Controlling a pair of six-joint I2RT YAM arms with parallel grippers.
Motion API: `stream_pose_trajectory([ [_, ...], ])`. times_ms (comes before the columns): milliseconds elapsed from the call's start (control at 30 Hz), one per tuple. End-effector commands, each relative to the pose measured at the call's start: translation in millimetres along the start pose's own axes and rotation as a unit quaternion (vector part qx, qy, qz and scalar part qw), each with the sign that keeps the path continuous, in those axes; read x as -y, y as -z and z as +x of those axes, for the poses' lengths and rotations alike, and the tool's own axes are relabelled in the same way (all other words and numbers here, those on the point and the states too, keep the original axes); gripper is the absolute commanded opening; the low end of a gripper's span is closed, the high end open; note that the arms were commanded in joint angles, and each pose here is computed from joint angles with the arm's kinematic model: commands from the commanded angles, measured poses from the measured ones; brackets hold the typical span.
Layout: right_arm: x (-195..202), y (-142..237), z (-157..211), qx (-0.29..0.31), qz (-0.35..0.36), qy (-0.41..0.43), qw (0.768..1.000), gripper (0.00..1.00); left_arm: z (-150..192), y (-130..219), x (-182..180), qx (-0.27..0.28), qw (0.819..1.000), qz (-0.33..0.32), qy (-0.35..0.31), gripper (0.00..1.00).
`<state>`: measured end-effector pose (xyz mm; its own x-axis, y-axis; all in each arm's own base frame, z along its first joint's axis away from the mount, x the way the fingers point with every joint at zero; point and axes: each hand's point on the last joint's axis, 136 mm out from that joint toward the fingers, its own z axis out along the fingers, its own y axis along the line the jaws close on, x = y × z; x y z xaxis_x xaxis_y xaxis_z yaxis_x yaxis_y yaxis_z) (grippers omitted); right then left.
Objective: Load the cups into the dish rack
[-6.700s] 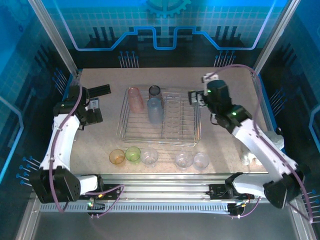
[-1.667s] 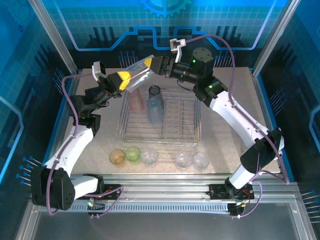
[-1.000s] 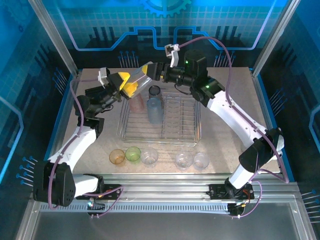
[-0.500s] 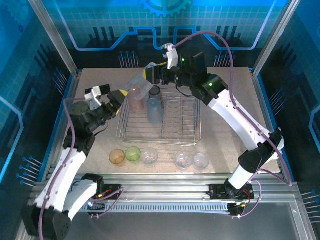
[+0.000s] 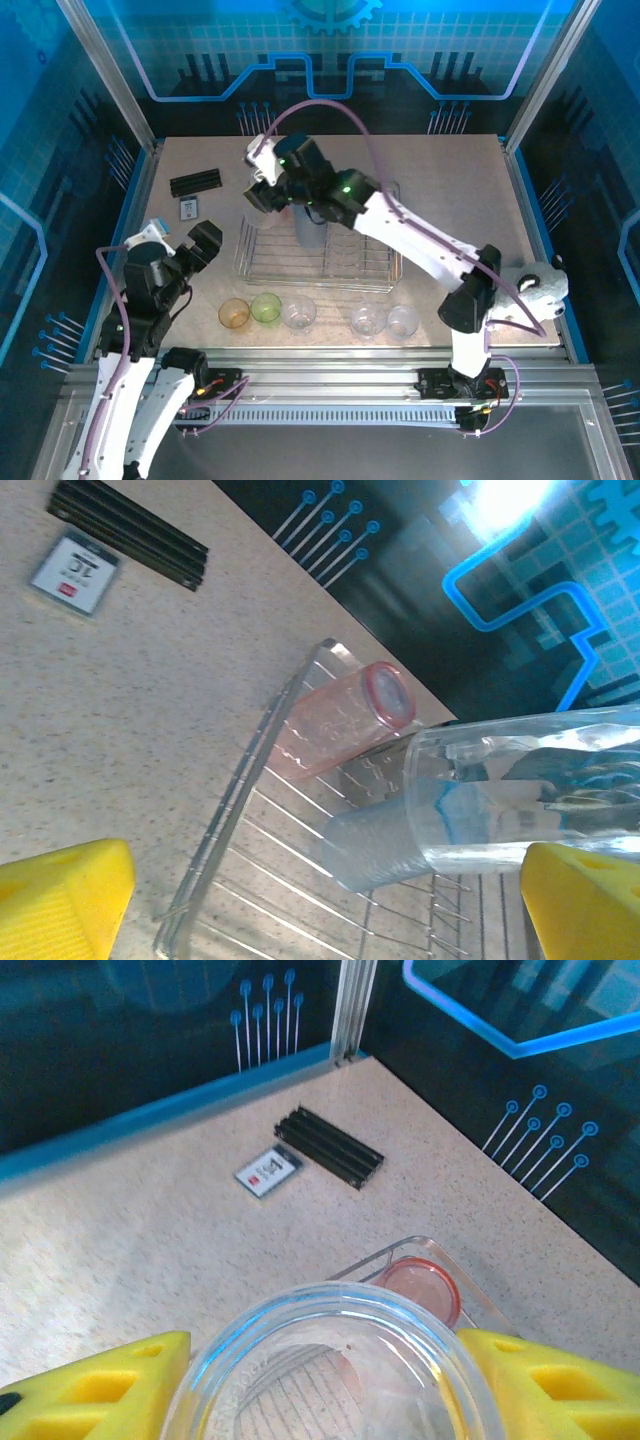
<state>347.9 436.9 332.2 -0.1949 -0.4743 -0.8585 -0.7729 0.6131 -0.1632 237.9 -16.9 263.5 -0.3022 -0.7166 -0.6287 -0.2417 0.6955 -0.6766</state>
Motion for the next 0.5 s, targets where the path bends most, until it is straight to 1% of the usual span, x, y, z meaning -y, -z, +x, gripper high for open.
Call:
stream_pose_trajectory([
  [0,-2,-6,-13,0.007,0.041,0.082,0.996,0.09,-2,10,-21,0.018,0.999,-0.044,-0.022,1.0],
  [133,-18,-27,-3,-0.012,0.04,0.125,0.991,0.09,-7,20,-31,0.041,0.997,-0.06,-0.025,0.99],
  [267,-26,-43,8,-0.034,0.039,0.153,0.987,0.09,-8,25,-35,0.051,0.996,-0.064,-0.029,0.99],
  [467,-30,-59,23,-0.054,0.037,0.165,0.984,0.09,-9,28,-33,0.056,0.996,-0.057,-0.046,0.99],
])
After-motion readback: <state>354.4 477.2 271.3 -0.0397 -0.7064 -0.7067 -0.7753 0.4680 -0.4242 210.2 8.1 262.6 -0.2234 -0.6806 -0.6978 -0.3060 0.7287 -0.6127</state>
